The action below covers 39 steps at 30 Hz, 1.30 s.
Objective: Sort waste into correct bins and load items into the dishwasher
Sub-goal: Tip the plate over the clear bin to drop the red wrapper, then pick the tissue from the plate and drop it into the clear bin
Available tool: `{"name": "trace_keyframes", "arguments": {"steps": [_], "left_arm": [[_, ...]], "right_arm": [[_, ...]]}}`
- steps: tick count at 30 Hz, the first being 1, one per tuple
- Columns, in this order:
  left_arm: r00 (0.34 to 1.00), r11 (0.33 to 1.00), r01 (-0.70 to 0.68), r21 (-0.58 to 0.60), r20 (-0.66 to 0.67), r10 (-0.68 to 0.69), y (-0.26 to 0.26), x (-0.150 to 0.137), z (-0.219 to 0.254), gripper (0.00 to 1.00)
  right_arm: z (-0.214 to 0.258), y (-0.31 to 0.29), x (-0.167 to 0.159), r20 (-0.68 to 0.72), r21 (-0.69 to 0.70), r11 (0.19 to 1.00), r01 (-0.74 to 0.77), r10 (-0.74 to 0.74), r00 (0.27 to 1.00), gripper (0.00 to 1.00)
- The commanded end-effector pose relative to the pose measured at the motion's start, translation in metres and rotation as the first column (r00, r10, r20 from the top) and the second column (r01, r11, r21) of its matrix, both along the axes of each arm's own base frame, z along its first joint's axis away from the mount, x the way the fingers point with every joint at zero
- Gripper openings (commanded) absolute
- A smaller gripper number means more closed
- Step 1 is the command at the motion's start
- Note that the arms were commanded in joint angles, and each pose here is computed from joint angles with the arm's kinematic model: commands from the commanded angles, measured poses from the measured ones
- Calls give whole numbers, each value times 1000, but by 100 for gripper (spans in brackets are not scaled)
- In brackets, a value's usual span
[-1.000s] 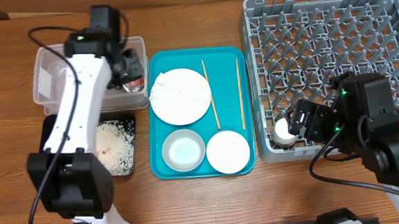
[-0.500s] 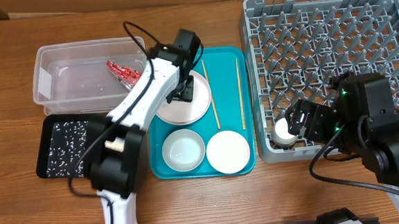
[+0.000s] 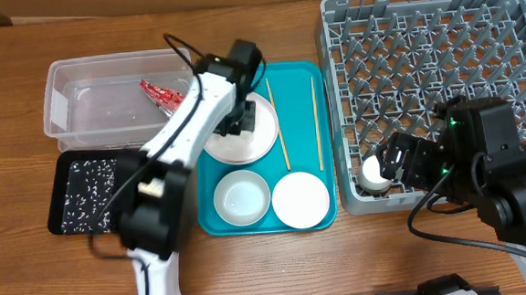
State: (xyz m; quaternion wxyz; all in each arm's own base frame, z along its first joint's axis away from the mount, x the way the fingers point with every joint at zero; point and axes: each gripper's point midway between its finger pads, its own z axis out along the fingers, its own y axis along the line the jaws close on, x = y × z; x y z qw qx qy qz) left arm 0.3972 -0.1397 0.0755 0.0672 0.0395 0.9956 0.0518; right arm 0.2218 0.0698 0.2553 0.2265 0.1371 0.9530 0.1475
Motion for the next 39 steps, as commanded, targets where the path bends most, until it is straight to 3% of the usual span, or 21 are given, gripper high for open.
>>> {"name": "trace_keyframes", "arguments": {"steps": [1, 4, 7, 9, 12, 15, 22, 25, 28, 30, 32, 36, 39], "left_arm": [[973, 994, -21, -104, 228, 45, 7, 15, 96, 4], [945, 990, -77, -118, 307, 110, 33, 20, 126, 4], [947, 977, -55, -206, 300, 116, 31, 23, 131, 5], [960, 972, -22, -233, 265, 86, 23, 22, 121, 29], [978, 976, 20, -218, 205, 25, 9, 22, 95, 43], [988, 993, 40, -109, 154, -23, -1, 22, 60, 67], [1000, 998, 3, 62, 2, -3, 0, 18, -28, 71], [998, 998, -9, 54, -64, 12, -1, 12, -52, 68], [994, 998, -6, 66, -106, 13, 0, 6, -65, 57], [994, 998, -6, 68, -113, 13, 0, 5, -66, 39], [994, 998, -14, 68, -108, 21, 1, 4, -61, 4], [996, 997, -64, 37, -61, 66, 3, 7, -24, 4], [996, 996, -79, -27, 47, 81, 5, 17, 30, 4]], "right_arm": [[6, 0, 1, 22, -4, 1000, -2, 2, 1000, 100], [6, 0, 1, 22, -4, 1000, -2, 2, 1000, 100], [6, 0, 1, 22, -4, 1000, -2, 2, 1000, 100], [6, 0, 1, 22, -4, 1000, -2, 2, 1000, 100], [6, 0, 1, 22, -4, 1000, -2, 3, 1000, 100], [5, 0, 0, 16, -5, 1000, -2, 2, 1000, 100], [4, -1, -1, 11, -6, 1000, -2, 2, 1000, 100], [4, -1, -1, 11, -6, 1000, -2, 2, 1000, 100], [4, -1, -1, 11, -6, 1000, -3, 3, 1000, 100], [4, -1, -1, 11, -7, 1000, -3, 3, 1000, 100], [4, -1, -1, 11, -7, 1000, -3, 3, 1000, 100], [4, -1, -1, 12, -7, 1000, -3, 3, 1000, 100], [4, -1, -1, 11, -7, 1000, -3, 3, 1000, 100]]}}
